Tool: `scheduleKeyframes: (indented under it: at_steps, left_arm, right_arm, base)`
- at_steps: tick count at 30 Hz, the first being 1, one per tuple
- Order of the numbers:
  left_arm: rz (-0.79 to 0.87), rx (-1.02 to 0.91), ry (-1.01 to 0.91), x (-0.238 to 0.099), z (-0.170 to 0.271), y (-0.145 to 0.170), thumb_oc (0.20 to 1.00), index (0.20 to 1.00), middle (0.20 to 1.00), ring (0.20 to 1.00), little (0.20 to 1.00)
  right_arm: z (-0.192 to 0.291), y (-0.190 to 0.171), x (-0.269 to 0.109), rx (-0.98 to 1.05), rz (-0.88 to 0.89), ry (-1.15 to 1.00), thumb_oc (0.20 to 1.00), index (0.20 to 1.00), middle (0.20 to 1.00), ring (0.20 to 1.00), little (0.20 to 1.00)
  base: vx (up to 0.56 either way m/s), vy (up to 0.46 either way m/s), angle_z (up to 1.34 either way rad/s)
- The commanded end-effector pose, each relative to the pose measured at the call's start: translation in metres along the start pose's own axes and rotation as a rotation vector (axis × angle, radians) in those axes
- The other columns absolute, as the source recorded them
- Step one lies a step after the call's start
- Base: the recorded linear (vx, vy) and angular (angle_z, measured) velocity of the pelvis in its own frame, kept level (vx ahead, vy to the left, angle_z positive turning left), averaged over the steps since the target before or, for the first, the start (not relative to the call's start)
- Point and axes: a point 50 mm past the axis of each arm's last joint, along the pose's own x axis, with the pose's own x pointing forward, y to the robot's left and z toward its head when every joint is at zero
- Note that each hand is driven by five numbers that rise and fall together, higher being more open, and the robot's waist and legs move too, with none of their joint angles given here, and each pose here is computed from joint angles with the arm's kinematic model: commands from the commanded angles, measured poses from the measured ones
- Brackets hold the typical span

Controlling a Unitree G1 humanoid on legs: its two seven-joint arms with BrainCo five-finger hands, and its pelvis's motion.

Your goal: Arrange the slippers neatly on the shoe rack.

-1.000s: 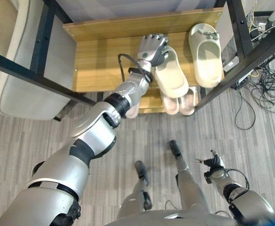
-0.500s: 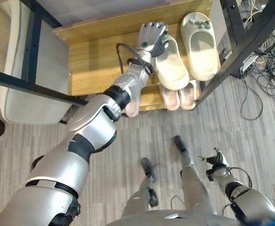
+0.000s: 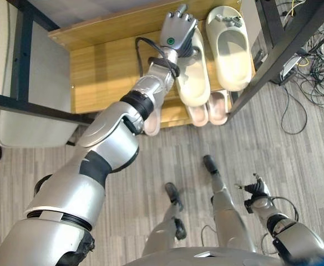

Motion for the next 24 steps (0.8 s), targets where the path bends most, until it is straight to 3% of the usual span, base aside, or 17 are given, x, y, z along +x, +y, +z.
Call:
scheduleKeyframes:
  at_steps: [1, 2, 4, 8, 14, 17, 24]
  left_arm:
    - [0.053, -0.123, 0.187, 0.002, -0.033, 0.009, 1.000, 1.000, 1.000, 1.000, 1.000]
    - [0.052, -0.123, 0.187, 0.002, -0.033, 0.009, 1.000, 1.000, 1.000, 1.000, 1.000]
    - [0.090, -0.474, 0.273, -0.007, -0.026, 0.002, 1.000, 1.000, 1.000, 1.000, 1.000]
    - [0.126, -0.696, 0.178, -0.023, -0.013, 0.004, 1.000, 1.000, 1.000, 1.000, 1.000]
    - [0.000, -0.781, 0.231, -0.037, -0.017, -0.016, 1.000, 1.000, 1.000, 1.000, 1.000]
    - [-0.144, -0.704, 0.233, -0.050, -0.015, -0.039, 1.000, 1.000, 1.000, 1.000, 1.000]
    - [-0.281, -0.519, 0.190, -0.052, -0.003, -0.056, 1.000, 1.000, 1.000, 1.000, 1.000]
  right_arm:
    - [-0.014, -0.005, -0.001, -0.033, -0.006, 0.043, 1.000, 1.000, 1.000, 1.000, 1.000]
    - [-0.014, -0.005, -0.001, -0.033, -0.006, 0.043, 1.000, 1.000, 1.000, 1.000, 1.000]
    - [-0.019, -0.002, -0.002, -0.026, 0.010, 0.062, 1.000, 1.000, 1.000, 1.000, 1.000]
    - [-0.027, -0.001, -0.004, -0.006, 0.030, 0.092, 1.000, 1.000, 1.000, 1.000, 1.000]
    - [-0.030, -0.003, -0.004, -0.001, 0.037, 0.117, 1.000, 1.000, 1.000, 1.000, 1.000]
    - [-0.034, -0.001, -0.006, -0.027, 0.046, 0.129, 1.000, 1.000, 1.000, 1.000, 1.000]
    - [-0.032, -0.005, -0.003, -0.040, 0.028, 0.128, 1.000, 1.000, 1.000, 1.000, 1.000]
  base:
    - [0.01, -0.002, 0.03]
    - [-0.01, 0.005, 0.10]
    - [-0.02, 0.010, 0.12]
    - [-0.04, 0.031, 0.15]
    - [-0.03, 0.002, 0.07]
    - [-0.02, 0.007, 0.05]
    - [0.00, -0.003, -0.02]
